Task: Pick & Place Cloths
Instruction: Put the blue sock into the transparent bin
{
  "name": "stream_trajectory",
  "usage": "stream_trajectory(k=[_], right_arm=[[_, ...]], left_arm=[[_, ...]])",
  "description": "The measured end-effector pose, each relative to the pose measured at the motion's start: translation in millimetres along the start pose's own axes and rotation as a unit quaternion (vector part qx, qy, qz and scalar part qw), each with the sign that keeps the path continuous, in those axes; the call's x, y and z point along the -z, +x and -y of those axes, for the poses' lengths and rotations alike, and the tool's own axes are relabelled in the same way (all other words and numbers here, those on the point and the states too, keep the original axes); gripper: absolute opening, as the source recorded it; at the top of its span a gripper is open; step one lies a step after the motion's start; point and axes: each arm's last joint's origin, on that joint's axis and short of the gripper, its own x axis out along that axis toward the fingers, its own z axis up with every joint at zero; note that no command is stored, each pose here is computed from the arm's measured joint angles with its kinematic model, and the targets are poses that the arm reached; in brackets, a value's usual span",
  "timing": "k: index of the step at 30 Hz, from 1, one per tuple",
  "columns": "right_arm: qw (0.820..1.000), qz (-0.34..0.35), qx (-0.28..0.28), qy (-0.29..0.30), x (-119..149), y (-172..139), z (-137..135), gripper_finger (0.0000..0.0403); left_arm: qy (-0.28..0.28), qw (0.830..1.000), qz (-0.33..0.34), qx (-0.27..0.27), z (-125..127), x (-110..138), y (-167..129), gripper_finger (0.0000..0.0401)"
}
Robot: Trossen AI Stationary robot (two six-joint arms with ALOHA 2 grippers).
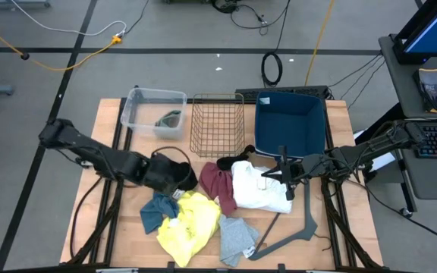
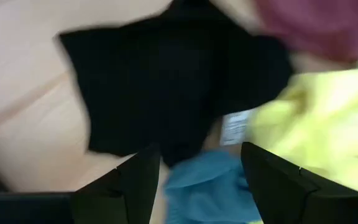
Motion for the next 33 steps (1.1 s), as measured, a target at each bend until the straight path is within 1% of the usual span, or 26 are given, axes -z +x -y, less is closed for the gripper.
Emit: stream_trajectory(k=[4,6,10,12,15,19,23,28,30,33], right_arm=[[1.0,0.0,0.0,0.0,0,0,0,0.0],[1.0,0.0,0.0,0.0,0,0,0,0.0],[1.0,0.0,0.0,0.0,0,0,0,0.0],[1.0,0.0,0.0,0.0,0,0,0,0.0],[1.0,0.0,0.0,0.0,0,0,0,0.0],[1.0,0.0,0.0,0.0,0,0,0,0.0],[1.0,0.0,0.0,0.0,0,0,0,0.0],[1.0,0.0,0.0,0.0,0,0,0,0.0],[1.0,0.0,0.0,0.0,0,0,0,0.0],[1.0,0.0,0.0,0.0,0,0,0,0.0]], left_arm=[[-0.015,0.997,-0.015,-0.08,2,6,16,0.023],[-0.02,0.995,-0.018,-0.096,4,7,21,0.023],[-0.018,0.994,-0.023,-0.107,9,8,30,0.023],[-0.021,0.994,-0.023,-0.108,10,8,31,0.023],[-0.038,0.994,-0.023,-0.096,13,8,32,0.023],[-0.062,0.994,-0.041,-0.08,16,14,31,0.023],[-0.085,0.992,-0.067,-0.071,20,27,29,0.023],[-0.121,0.985,-0.098,-0.071,23,53,23,0.023],[-0.135,0.983,-0.099,-0.067,24,62,22,0.023],[-0.151,0.984,-0.083,-0.044,28,72,20,0.023]])
